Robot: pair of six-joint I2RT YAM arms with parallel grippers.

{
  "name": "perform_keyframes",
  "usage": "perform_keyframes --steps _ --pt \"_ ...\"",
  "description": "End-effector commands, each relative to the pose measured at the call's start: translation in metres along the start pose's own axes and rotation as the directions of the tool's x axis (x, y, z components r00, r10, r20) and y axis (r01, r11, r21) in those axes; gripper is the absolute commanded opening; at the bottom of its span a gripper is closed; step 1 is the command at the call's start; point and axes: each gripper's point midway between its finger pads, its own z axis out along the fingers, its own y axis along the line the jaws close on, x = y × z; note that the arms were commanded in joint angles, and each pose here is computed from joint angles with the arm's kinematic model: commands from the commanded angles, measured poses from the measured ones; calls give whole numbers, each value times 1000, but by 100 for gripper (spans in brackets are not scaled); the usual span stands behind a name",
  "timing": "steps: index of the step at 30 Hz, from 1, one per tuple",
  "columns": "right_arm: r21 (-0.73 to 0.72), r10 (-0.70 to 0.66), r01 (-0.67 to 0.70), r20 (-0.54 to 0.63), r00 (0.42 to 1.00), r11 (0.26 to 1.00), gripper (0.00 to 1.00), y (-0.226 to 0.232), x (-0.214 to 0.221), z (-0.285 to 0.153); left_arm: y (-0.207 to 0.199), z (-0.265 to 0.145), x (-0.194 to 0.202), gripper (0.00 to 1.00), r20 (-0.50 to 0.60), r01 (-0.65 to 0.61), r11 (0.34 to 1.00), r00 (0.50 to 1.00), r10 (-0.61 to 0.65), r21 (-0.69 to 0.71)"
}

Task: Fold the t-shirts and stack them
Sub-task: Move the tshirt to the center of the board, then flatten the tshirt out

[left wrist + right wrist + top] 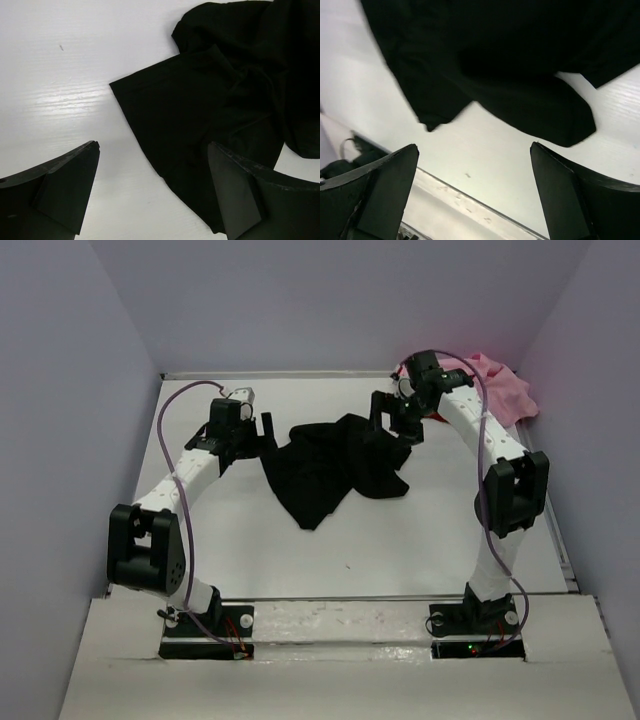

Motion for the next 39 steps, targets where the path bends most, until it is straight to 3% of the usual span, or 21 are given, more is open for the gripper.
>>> perform_keyframes --steps 1,8,16,22,30,36,39 --pt "133 -42 34 53 998 990 98 -38 4 17 -23 8 -3 99 -33 19 994 999 -16 106" --pt "217 -83 61 96 992 974 98 -65 -5 39 -32 27 -5 99 -46 135 973 991 -129 185" --pt "215 -101 77 107 989 974 98 -72 -15 58 -30 60 -11 99 -53 125 974 992 -117 191" --pt "190 -109 83 132 985 978 98 -71 -26 72 -19 88 0 99 -92 118 981 990 -104 152" --pt "165 -116 91 149 982 982 98 -68 -38 80 10 122 1 99 -126 70 998 990 -70 -6" --pt "166 -92 71 123 988 984 97 -74 -32 91 5 136 12 84 -175 100 995 980 -94 21" --pt "163 -89 72 94 992 984 97 -72 -23 105 0 143 22 85 -210 108 993 973 -97 40"
